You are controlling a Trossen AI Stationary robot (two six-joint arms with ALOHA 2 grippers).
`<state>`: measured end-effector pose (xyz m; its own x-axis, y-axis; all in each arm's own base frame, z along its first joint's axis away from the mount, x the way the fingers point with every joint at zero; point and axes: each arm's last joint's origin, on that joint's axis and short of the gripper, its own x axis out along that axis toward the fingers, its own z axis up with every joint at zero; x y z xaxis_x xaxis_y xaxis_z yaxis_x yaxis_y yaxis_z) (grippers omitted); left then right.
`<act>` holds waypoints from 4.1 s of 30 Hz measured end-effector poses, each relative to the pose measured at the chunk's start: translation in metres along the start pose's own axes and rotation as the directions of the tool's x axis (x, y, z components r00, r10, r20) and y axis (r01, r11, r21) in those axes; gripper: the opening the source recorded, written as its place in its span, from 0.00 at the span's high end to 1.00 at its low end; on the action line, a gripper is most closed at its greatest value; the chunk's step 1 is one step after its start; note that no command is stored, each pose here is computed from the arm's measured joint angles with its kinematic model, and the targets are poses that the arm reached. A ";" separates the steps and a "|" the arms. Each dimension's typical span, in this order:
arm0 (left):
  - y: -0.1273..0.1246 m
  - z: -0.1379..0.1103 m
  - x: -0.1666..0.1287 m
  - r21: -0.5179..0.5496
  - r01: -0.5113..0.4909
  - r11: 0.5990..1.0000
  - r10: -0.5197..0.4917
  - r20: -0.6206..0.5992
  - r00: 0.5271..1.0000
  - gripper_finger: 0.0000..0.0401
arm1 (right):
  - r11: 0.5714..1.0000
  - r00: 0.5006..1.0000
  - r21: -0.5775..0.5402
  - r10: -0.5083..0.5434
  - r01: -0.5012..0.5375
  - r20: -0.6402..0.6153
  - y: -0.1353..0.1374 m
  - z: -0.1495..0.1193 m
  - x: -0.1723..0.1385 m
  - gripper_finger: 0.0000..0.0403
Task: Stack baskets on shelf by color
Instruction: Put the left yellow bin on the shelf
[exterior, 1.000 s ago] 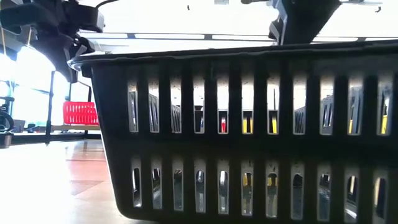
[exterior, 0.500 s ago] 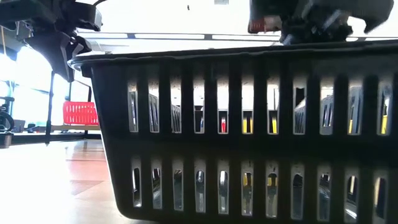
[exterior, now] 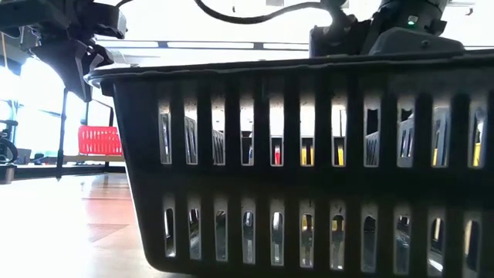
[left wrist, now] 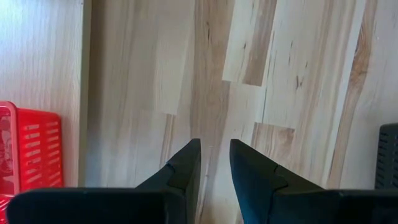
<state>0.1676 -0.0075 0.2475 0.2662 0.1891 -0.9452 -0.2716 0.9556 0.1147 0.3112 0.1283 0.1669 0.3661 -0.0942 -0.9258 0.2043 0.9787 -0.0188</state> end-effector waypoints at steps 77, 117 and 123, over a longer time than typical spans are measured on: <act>0.003 0.001 0.000 -0.137 -0.089 0.987 0.094 0.031 0.995 0.81 | 0.923 0.541 -0.187 -0.026 0.337 0.841 -0.169 0.217 -0.128 1.00; 0.001 -0.001 0.000 -0.207 -0.030 0.978 0.030 -0.002 1.000 0.81 | 0.920 0.867 -0.335 -0.012 0.204 0.498 -0.157 0.241 0.029 1.00; 0.001 -0.001 0.000 -0.207 -0.031 0.978 0.031 -0.001 1.000 0.81 | 0.917 0.875 -0.342 -0.015 0.205 0.484 -0.157 0.240 0.045 1.00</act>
<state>0.1667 -0.0063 0.2475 0.2569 0.2187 -0.9414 -0.4652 0.8817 0.0779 0.5135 -0.0735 0.2191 0.7563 -0.1857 -0.6273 -0.0476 0.9407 -0.3359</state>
